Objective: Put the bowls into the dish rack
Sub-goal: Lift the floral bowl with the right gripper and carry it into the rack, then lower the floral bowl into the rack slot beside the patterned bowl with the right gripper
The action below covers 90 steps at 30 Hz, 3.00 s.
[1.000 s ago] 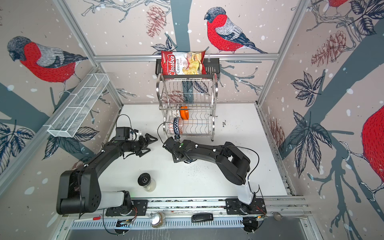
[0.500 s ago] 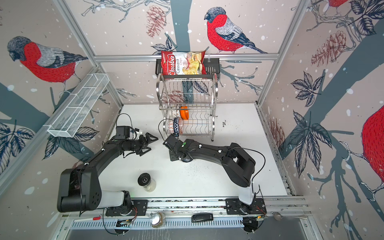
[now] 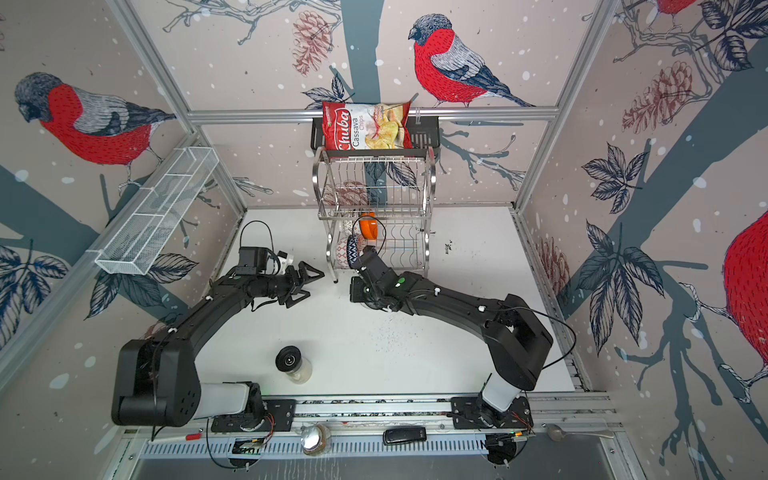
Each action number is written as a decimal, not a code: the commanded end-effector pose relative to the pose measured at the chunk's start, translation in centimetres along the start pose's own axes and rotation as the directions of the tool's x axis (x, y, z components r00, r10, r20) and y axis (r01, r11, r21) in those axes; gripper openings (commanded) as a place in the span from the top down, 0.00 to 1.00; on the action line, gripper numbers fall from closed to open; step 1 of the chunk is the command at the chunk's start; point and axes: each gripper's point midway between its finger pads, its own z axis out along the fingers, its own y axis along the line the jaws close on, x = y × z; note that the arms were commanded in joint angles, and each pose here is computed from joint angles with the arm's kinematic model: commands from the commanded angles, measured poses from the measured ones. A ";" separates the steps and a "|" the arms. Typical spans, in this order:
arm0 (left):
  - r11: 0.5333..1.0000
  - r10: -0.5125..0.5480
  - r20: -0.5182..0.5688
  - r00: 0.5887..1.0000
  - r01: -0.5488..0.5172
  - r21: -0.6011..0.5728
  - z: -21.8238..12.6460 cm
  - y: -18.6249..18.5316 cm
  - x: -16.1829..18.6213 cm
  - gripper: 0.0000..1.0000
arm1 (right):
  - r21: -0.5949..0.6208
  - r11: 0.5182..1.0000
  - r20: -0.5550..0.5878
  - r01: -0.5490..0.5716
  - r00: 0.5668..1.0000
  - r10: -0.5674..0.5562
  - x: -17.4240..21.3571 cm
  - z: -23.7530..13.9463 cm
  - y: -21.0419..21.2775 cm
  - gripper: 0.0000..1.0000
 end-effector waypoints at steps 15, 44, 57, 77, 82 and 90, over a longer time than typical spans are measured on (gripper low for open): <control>0.997 0.017 0.020 1.000 -0.018 0.069 0.3 -2.7 2.0 0.03 | -0.400 0.916 0.388 -0.025 0.901 0.194 -10.1 -8.2 -1.0 1.00; 0.997 0.062 0.015 0.998 -0.063 0.049 0.9 -4.9 2.1 0.03 | -0.781 0.615 0.228 -0.105 0.869 0.439 -12.8 -5.7 -2.6 1.00; 0.997 0.068 0.006 0.998 -0.068 0.038 0.9 -4.6 2.3 0.03 | -0.805 0.573 0.165 -0.150 0.872 0.461 -13.8 -2.2 -2.3 1.00; 0.996 0.075 0.008 0.997 -0.075 0.038 0.8 -4.7 2.3 0.03 | -0.802 0.565 0.117 -0.194 0.877 0.467 -14.1 1.0 -3.4 1.00; 0.996 0.079 0.010 0.997 -0.079 0.037 0.7 -4.8 2.2 0.03 | -0.798 0.566 0.108 -0.207 0.875 0.473 -13.8 1.5 -3.8 1.00; 0.996 0.078 0.008 0.997 -0.078 0.032 0.7 -4.8 2.3 0.03 | -0.796 0.557 0.088 -0.237 0.865 0.494 -13.4 2.2 -4.5 1.00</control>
